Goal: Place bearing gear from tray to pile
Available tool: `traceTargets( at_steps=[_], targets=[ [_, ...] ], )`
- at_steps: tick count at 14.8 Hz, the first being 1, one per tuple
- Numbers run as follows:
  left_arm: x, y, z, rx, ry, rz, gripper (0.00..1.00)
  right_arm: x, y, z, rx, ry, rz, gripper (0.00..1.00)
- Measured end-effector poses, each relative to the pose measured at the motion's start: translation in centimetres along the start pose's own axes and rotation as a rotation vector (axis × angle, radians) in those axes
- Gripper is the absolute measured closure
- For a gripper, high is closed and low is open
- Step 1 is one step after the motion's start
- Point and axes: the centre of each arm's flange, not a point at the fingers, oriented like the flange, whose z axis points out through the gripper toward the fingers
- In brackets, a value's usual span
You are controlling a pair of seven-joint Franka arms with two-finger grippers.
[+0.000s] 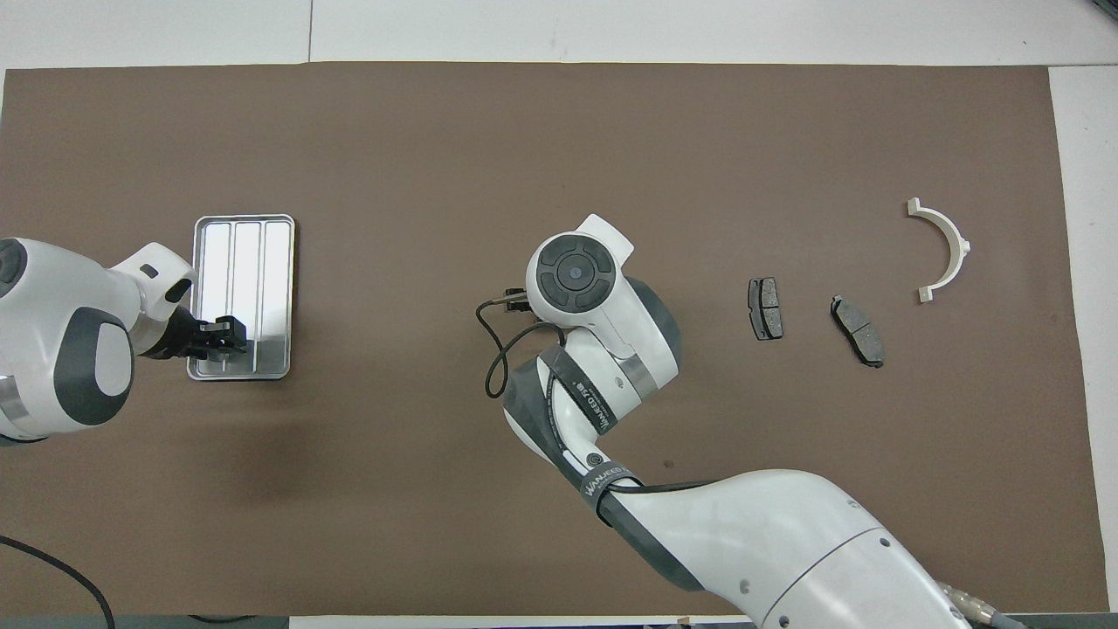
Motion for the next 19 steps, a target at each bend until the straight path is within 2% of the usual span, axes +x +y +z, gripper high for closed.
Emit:
traceTargets(
  at_steps=[11,12,14,15,17,19],
  targets=[
    [0.28,-0.01,-0.22,0.000,0.032,-0.027,0.40,-0.07,-0.22,0.63,0.003,0.004,-0.003,0.00],
    [0.30,-0.01,-0.23,0.000,0.033,-0.028,0.40,-0.09,-0.23,0.70,0.002,0.003,-0.003,0.07],
    [0.32,-0.02,-0.25,0.000,0.036,-0.029,0.40,-0.18,-0.29,0.83,0.002,0.000,-0.004,0.11],
    [0.32,-0.02,-0.25,0.000,0.036,-0.030,0.47,-0.24,-0.30,0.90,0.002,-0.001,-0.005,0.20],
    [0.32,-0.02,-0.24,0.000,0.036,-0.030,0.69,-0.14,-0.31,0.66,0.004,0.002,-0.003,0.42],
    [0.32,0.01,-0.24,0.000,0.036,-0.030,0.70,-0.14,-0.54,0.28,0.009,0.006,-0.006,0.62]
  ],
)
